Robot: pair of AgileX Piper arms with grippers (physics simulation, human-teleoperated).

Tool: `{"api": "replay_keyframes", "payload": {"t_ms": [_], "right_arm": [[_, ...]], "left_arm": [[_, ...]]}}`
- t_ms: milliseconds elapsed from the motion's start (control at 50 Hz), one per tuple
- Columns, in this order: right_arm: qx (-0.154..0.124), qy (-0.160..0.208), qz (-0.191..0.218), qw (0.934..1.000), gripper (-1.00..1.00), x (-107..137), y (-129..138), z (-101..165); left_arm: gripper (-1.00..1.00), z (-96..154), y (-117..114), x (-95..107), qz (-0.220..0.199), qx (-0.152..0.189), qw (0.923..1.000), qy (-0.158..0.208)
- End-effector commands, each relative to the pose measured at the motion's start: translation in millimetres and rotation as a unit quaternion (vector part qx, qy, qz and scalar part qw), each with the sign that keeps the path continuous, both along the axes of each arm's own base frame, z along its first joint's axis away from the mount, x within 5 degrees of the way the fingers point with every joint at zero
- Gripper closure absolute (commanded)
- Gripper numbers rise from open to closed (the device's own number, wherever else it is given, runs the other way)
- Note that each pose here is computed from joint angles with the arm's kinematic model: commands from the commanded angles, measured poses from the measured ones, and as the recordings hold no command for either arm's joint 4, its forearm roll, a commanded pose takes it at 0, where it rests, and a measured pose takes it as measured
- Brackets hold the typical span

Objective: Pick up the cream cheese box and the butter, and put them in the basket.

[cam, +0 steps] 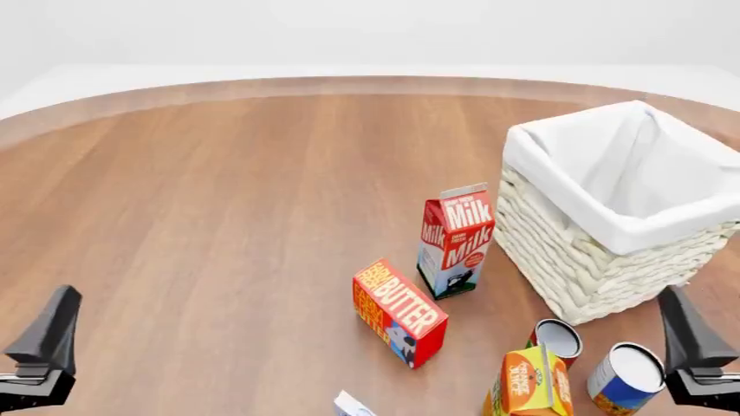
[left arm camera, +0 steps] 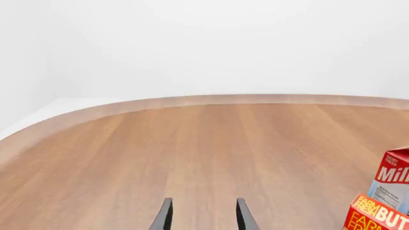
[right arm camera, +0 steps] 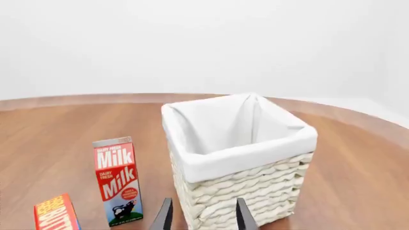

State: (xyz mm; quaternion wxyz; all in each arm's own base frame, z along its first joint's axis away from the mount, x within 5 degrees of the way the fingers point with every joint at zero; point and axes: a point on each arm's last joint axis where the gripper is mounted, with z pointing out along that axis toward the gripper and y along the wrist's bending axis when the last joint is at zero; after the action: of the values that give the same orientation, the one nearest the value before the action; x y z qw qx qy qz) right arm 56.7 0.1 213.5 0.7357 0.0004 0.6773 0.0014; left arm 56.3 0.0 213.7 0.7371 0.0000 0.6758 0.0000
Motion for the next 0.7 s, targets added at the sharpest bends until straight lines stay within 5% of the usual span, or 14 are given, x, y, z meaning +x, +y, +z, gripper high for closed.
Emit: {"api": "replay_keyframes", "payload": {"t_ms": [20, 160, 360, 400, 460, 580, 700], "right_arm": [[0.003, 0.014, 0.001, 0.9999, -1.0, 4.7, 0.1, 0.1], [0.017, -0.002, 0.025, 0.9996, -1.0, 2.2, 2.7, 38.6], [-0.014, -0.015, 0.099, 0.9949, -1.0, -3.5, 10.9, 101.5], [0.0, 0.012, 0.11, 0.9938, -1.0, 5.2, 13.9, 111.0], [-0.02, 0.0, 0.152, 0.9881, -1.0, 2.7, 19.0, 127.5], [0.017, 0.066, 0.22, 0.9732, -1.0, 27.1, 39.7, 150.0], [-0.016, 0.075, 0.259, 0.9628, -1.0, 36.2, 54.0, 168.3]], "left_arm": [[-1.0, 0.7, 0.0, 0.3, 0.0, 0.0, 1.0, 0.0], [-1.0, 0.7, 0.0, 0.3, 0.0, 0.0, 1.0, 0.0], [-1.0, 0.7, 0.0, 0.3, 0.0, 0.0, 1.0, 0.0], [-1.0, 0.7, 0.0, 0.3, 0.0, 0.0, 1.0, 0.0], [-1.0, 0.7, 0.0, 0.3, 0.0, 0.0, 1.0, 0.0], [-1.0, 0.7, 0.0, 0.3, 0.0, 0.0, 1.0, 0.0], [-1.0, 0.7, 0.0, 0.3, 0.0, 0.0, 1.0, 0.0]]}}
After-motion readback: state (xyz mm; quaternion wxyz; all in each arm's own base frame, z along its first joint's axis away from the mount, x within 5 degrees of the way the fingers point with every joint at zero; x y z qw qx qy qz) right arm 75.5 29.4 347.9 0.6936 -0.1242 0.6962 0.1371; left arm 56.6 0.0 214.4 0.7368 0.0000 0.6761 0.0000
